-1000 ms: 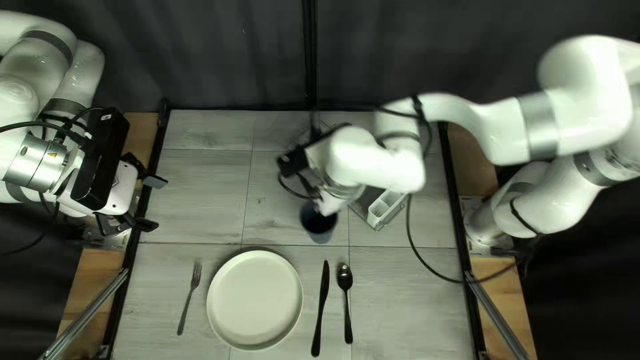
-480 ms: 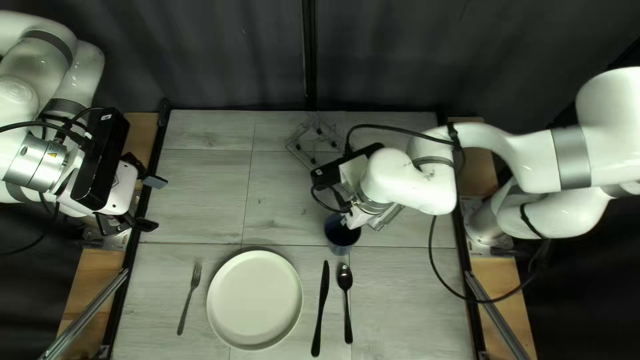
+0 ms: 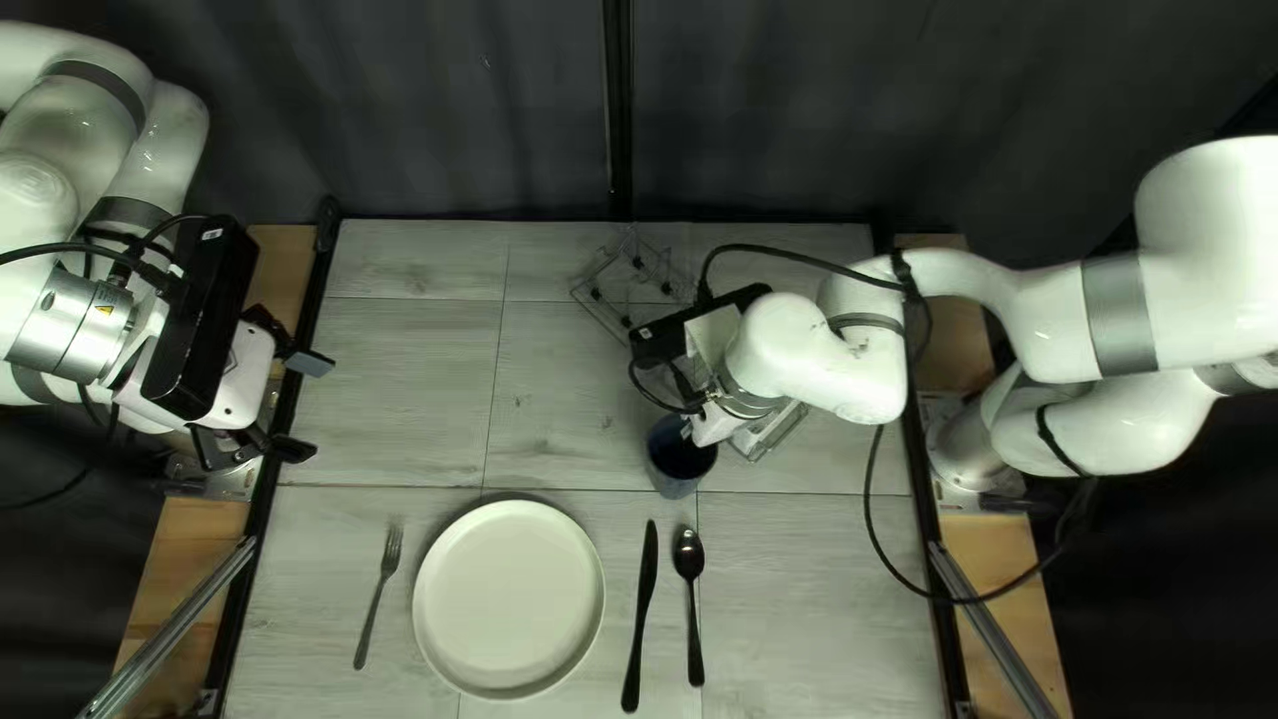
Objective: Pick up and place plate onto table. Place down one fork to the left of the plate. Place spoon and knife to the right of the plate. Place cup above the knife and spoon
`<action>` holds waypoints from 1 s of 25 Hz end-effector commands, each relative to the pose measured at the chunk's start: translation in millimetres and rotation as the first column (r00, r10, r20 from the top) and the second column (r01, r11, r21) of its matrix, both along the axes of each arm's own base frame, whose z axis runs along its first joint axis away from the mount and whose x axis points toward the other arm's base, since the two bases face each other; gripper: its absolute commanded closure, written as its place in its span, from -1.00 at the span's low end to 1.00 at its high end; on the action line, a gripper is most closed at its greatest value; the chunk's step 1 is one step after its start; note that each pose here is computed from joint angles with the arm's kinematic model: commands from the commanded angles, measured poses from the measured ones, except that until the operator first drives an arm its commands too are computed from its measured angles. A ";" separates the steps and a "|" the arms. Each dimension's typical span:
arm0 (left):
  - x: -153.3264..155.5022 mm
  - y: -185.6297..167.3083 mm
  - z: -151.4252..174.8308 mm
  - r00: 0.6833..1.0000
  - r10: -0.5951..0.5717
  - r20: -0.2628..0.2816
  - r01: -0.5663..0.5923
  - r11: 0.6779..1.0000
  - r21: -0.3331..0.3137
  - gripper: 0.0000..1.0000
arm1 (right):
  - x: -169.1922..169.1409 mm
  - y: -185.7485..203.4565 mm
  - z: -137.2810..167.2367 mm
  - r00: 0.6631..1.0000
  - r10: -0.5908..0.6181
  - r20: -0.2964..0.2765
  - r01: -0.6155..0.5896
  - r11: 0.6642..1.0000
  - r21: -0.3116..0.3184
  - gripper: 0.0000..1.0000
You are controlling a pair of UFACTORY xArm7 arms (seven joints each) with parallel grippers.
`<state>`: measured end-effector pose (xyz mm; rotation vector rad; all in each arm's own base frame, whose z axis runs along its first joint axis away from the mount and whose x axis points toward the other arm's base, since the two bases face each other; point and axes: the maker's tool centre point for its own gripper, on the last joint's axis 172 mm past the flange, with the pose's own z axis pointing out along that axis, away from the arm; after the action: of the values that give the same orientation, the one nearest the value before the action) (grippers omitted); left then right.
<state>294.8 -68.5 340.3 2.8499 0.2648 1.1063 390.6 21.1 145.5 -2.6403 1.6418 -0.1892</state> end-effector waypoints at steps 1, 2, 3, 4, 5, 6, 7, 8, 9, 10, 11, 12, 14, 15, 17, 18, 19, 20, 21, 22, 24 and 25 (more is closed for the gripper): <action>0.0 0.0 0.0 1.000 0.000 0.000 0.000 1.000 0.000 -1.00 | 3.9 -2.8 0.7 1.000 -0.007 0.001 0.007 1.000 0.002 -0.88; 0.0 0.0 0.0 1.000 0.000 0.000 0.000 1.000 0.000 -1.00 | 4.0 -2.9 0.7 1.000 -0.009 0.001 0.009 1.000 0.004 -1.00; 0.0 0.0 0.0 1.000 0.000 0.000 0.000 1.000 0.000 -1.00 | 3.5 -2.3 2.2 1.000 -0.009 0.003 0.009 1.000 0.004 -1.00; 0.0 0.0 0.0 1.000 0.000 0.000 0.000 1.000 0.000 -1.00 | 2.7 -0.3 9.6 1.000 -0.011 0.007 0.011 1.000 0.003 -1.00; 0.0 0.0 0.0 1.000 0.000 0.000 0.000 1.000 0.000 -1.00 | 2.7 1.2 16.8 1.000 -0.014 0.013 0.014 1.000 0.002 -1.00; 0.0 0.0 0.0 1.000 0.000 0.000 0.000 1.000 0.000 -1.00 | 2.9 2.6 23.9 1.000 -0.015 0.018 0.015 1.000 0.000 -1.00; 0.0 0.0 0.0 1.000 0.000 0.000 0.000 1.000 0.000 -1.00 | 3.1 6.2 40.9 0.999 -0.018 0.029 0.018 1.000 -0.004 -1.00; 0.0 0.0 0.0 1.000 0.000 0.000 0.000 1.000 0.000 -1.00 | 3.0 8.1 48.9 0.999 -0.019 0.035 0.020 1.000 -0.007 -1.00; 0.0 0.0 0.0 1.000 0.000 0.000 0.000 1.000 0.000 -1.00 | 2.9 13.4 65.7 0.999 -0.017 0.046 0.018 1.000 -0.012 -1.00; 0.0 0.0 0.0 1.000 0.000 0.000 0.000 1.000 0.000 -1.00 | 2.3 17.7 77.3 0.999 -0.012 0.049 0.013 1.000 -0.017 -1.00; 0.0 0.0 0.0 1.000 0.000 0.000 0.000 1.000 0.000 -1.00 | 2.1 19.5 81.8 0.999 -0.008 0.051 0.009 1.000 -0.020 -1.00; 0.0 0.0 0.0 1.000 0.000 0.000 0.000 1.000 0.000 -1.00 | 1.8 25.4 92.1 0.999 0.005 0.054 -0.003 1.000 -0.028 -1.00; 0.0 0.0 0.0 1.000 0.000 0.000 0.000 1.000 0.000 -1.00 | -0.2 36.0 106.9 0.998 0.026 0.062 -0.024 0.999 -0.038 -1.00; 0.0 0.0 0.0 1.000 0.000 0.000 0.000 1.000 0.000 -1.00 | -1.7 39.9 111.4 0.997 0.035 0.068 -0.032 0.999 -0.041 -1.00; 0.0 0.0 0.0 1.000 0.000 0.000 0.000 1.000 0.000 -1.00 | -5.2 50.2 121.3 0.995 0.052 0.085 -0.048 0.998 -0.042 -1.00; 0.0 0.0 0.0 1.000 0.000 0.000 0.000 1.000 0.000 -1.00 | -6.1 52.3 123.1 0.994 0.055 0.089 -0.052 0.998 -0.042 -1.00; 0.0 0.0 0.0 1.000 0.000 0.000 0.000 1.000 0.000 -1.00 | -6.1 52.3 123.1 0.994 0.055 0.089 -0.052 0.998 -0.042 -1.00; 0.0 0.0 0.0 1.000 0.000 0.000 0.000 1.000 0.000 -1.00 | -6.1 52.3 123.1 0.994 0.055 0.089 -0.052 0.998 -0.042 -1.00; 0.0 0.0 0.0 1.000 0.000 0.000 0.000 1.000 0.000 -1.00 | -6.1 52.3 123.1 0.994 0.055 0.089 -0.052 0.998 -0.042 -1.00; 0.0 0.0 0.0 1.000 0.000 0.000 0.000 1.000 0.000 -1.00 | -6.1 52.3 123.1 0.994 0.055 0.089 -0.052 0.998 -0.042 -1.00; 0.0 0.0 0.0 1.000 0.000 0.000 0.000 1.000 0.000 -1.00 | -6.1 52.3 123.1 0.994 0.055 0.089 -0.052 0.998 -0.042 -1.00; 0.0 0.0 0.0 1.000 0.000 0.000 0.000 1.000 0.000 -1.00 | -6.1 52.3 123.1 0.994 0.055 0.089 -0.052 0.998 -0.042 -1.00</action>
<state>294.9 -68.5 340.3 2.8499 0.2648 1.1063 384.5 73.3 268.5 -2.6575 1.5545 -0.3379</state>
